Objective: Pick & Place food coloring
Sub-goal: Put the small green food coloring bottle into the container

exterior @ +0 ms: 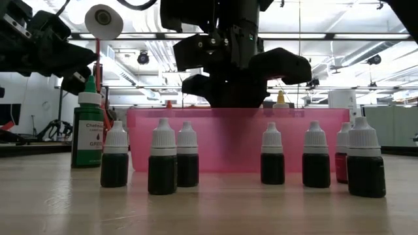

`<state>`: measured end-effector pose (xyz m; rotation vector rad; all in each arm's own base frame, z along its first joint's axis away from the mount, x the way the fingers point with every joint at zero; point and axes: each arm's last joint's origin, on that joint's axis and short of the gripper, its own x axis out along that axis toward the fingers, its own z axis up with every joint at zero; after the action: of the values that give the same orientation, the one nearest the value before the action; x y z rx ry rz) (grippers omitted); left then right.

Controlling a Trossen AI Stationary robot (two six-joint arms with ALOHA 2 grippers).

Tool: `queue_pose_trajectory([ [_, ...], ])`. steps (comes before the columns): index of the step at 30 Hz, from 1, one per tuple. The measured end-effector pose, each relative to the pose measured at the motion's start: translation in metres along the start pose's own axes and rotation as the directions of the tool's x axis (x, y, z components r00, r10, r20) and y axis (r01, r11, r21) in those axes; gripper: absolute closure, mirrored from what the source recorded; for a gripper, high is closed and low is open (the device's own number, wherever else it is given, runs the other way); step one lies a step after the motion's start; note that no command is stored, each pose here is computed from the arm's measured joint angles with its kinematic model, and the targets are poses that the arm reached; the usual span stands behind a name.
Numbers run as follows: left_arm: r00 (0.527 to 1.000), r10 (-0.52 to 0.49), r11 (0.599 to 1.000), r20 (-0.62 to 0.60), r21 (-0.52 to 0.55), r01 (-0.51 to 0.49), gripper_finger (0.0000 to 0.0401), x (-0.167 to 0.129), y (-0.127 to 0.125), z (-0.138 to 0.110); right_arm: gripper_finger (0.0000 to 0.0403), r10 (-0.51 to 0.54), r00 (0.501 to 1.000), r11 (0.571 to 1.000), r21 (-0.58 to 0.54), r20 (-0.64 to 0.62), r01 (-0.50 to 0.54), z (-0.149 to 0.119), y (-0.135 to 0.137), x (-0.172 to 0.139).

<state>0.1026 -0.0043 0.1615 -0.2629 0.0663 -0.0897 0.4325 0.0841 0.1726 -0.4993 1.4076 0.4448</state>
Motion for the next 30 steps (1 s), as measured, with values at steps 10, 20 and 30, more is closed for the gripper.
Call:
queue_pose_trajectory([
  [10, 1.000, 0.001, 1.000, 0.000, 0.000, -0.001, 0.0401, 0.0000, 0.0000, 0.0000, 0.0337, 0.052, 0.998, 0.999, -0.012, 0.020, -0.051, 0.0004, 0.0015, 0.0000],
  [20, 1.000, 0.001, 1.000, 0.000, 0.000, -0.001, 0.0401, 0.0000, 0.0000, 0.0000, 0.0337, 0.043, 0.999, 0.999, -0.007, 0.023, -0.043, 0.0009, 0.0011, 0.0000],
  [30, 1.000, 0.000, 1.000, 0.000, 0.000, 0.000, 0.0401, 0.0000, 0.0000, 0.0001, 0.0300, 0.039, 0.999, 0.999, 0.001, 0.026, -0.039, 0.0012, 0.0009, -0.0002],
])
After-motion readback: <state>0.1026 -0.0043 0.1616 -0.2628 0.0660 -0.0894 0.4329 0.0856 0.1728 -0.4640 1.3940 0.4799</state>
